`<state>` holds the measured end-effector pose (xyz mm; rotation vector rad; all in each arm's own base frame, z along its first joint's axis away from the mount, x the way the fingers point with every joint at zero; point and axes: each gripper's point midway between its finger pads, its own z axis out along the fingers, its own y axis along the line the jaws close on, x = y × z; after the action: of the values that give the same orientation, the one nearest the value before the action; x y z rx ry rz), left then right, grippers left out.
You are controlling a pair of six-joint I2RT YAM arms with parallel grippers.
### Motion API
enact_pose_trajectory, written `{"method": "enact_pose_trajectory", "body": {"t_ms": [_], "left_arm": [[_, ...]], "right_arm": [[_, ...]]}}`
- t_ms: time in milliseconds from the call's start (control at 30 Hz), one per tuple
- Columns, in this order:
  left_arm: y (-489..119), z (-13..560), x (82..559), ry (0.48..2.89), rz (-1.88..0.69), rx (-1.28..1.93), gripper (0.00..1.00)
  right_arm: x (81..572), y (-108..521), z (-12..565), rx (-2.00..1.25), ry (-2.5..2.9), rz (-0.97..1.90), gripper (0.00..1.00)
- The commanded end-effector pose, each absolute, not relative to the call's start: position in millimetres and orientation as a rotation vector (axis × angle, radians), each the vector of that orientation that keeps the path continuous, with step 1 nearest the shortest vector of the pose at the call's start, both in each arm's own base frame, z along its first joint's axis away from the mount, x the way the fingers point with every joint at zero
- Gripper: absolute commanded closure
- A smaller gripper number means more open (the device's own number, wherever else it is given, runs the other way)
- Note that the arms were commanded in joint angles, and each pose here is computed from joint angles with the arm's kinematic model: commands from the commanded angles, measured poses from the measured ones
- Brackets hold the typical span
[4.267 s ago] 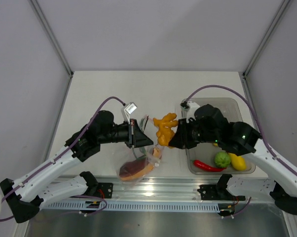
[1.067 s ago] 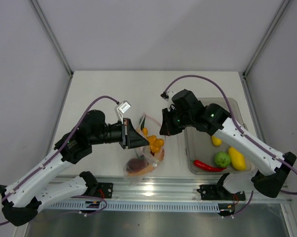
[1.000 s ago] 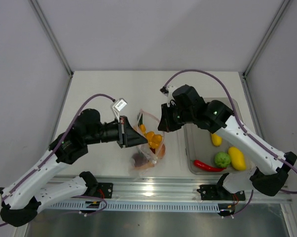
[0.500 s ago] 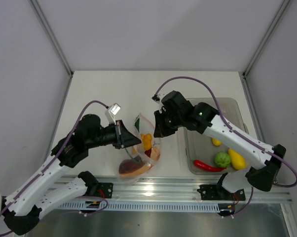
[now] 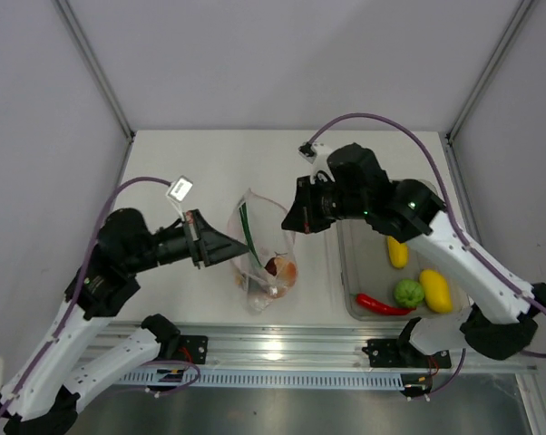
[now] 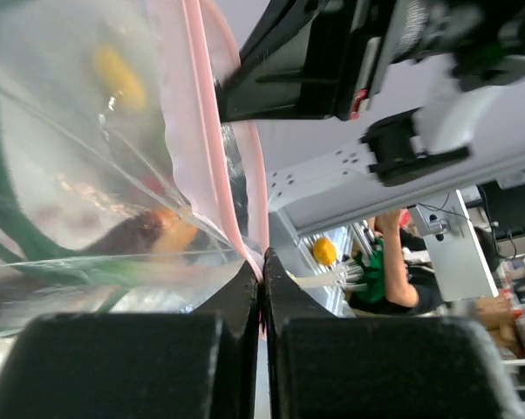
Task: Place the food in the zip-top bag and seal the zipper
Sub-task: Pick up the fake fruit from the bin.
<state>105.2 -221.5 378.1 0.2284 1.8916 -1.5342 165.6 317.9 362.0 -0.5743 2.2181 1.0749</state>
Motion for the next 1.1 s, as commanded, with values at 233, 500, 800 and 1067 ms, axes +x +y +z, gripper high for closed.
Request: {"method": "enact_pose_trajectory", "body": {"t_ms": [233, 500, 800, 1067], "left_arm": [[-215.5, 360.7, 118.3, 1.992, -1.387, 0.179, 0.99], [-190.1, 443.7, 86.0, 1.606, -1.471, 0.243, 0.99], [-223.1, 366.9, 107.9, 1.843, -1.585, 0.243, 0.99], [-199.5, 373.1, 115.5, 1.839, -1.399, 0.159, 0.99]], "right_arm": [[181.3, 326.5, 358.7, -0.551, 2.249, 1.169, 1.00], [161.0, 323.0, 390.5, -0.608, 2.164, 1.090, 1.00], [185.0, 313.8, 295.8, -0.568, 2.415, 1.011, 1.00], [185.1, 302.9, 297.5, -0.569, 2.396, 1.059, 0.89]]}}
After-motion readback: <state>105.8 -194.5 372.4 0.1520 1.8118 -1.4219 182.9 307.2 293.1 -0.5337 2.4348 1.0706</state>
